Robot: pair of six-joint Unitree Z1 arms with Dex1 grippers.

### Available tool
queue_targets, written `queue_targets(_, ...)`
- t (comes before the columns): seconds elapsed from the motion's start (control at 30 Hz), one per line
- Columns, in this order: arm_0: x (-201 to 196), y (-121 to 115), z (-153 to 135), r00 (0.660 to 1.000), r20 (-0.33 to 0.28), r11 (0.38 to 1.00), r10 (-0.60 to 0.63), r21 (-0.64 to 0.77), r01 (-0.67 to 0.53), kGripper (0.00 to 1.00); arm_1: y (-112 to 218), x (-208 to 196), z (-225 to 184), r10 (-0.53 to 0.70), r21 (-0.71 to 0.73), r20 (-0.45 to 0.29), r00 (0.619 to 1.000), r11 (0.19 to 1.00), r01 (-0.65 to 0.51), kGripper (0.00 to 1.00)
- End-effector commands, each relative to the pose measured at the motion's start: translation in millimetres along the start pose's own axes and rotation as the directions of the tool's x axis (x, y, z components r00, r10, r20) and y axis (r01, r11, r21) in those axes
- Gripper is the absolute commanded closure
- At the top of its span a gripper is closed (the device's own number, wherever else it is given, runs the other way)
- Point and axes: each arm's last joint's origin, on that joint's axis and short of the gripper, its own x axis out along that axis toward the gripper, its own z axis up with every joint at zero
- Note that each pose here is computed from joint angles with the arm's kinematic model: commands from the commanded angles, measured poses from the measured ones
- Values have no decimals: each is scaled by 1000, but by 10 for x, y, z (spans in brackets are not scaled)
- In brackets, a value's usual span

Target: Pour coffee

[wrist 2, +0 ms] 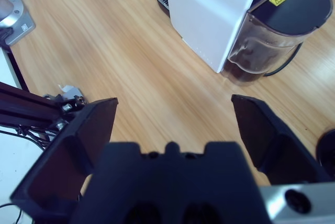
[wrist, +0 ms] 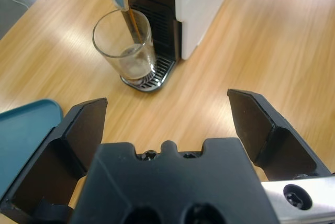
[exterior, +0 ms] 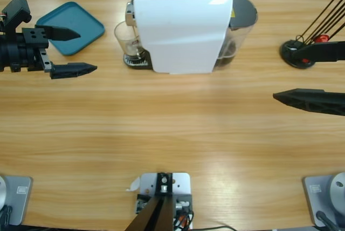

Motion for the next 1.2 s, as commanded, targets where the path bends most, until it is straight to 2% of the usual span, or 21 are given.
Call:
queue_targets(0.03, 6, -20, -102, 1000, -22, 1000, 1, -11, -1, 0, -1, 99, -66, 21, 5, -37, 999, 1000, -21, 0)
queue_targets(1.2, 10, -17, -108, 1000, -28, 1000, 8, -12, -8, 0, 1, 92, -48, 18, -1, -26, 1000, 1000, -18, 0)
